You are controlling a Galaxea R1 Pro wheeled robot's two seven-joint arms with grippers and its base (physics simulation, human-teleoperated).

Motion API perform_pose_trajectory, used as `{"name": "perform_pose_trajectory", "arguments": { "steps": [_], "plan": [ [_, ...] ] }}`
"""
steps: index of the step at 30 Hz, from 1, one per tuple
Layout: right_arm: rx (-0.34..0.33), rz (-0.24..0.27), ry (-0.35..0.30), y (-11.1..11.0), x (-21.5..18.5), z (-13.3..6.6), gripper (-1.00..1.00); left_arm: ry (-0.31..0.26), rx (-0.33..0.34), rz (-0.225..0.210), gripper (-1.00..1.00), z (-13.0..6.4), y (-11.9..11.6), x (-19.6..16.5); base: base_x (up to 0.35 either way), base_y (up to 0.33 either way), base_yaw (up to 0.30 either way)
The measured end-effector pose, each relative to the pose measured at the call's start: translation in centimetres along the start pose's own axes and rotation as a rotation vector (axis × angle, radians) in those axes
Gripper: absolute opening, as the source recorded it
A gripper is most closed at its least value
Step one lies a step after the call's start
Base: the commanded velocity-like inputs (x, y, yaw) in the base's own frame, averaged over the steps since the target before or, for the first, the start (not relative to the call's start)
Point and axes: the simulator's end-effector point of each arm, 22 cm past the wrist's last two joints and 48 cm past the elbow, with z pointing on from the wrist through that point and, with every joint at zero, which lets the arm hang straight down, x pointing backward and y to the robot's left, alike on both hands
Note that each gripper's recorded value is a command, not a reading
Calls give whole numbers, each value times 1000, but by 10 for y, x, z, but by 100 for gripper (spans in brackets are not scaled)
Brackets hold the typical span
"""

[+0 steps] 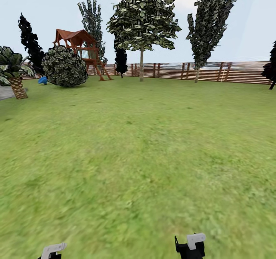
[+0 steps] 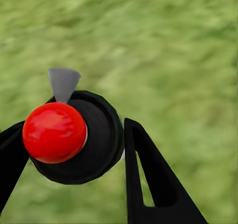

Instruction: In the garden, pick up the pesticide atomizer on the floor and spray pesticide onto both trees until each tree trunk is fully covered.

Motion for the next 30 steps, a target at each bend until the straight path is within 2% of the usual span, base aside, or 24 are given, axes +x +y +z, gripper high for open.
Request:
{"name": "perform_pose_trajectory", "arguments": {
  "steps": [11, 22, 30],
  "plan": [
    [4, 2, -1, -1, -1, 0, 100, 8, -3, 0, -100, -2, 2, 7, 336, 0, -7],
    [4, 2, -1, -1, 0, 0, 100, 8, -3, 0, -100, -2, 2, 7, 336, 0, -246],
    [5, 2, -1, -1, 0, 0, 100, 9, -3, 0, -100, -2, 2, 7, 336, 0, -26]
  ]
}}
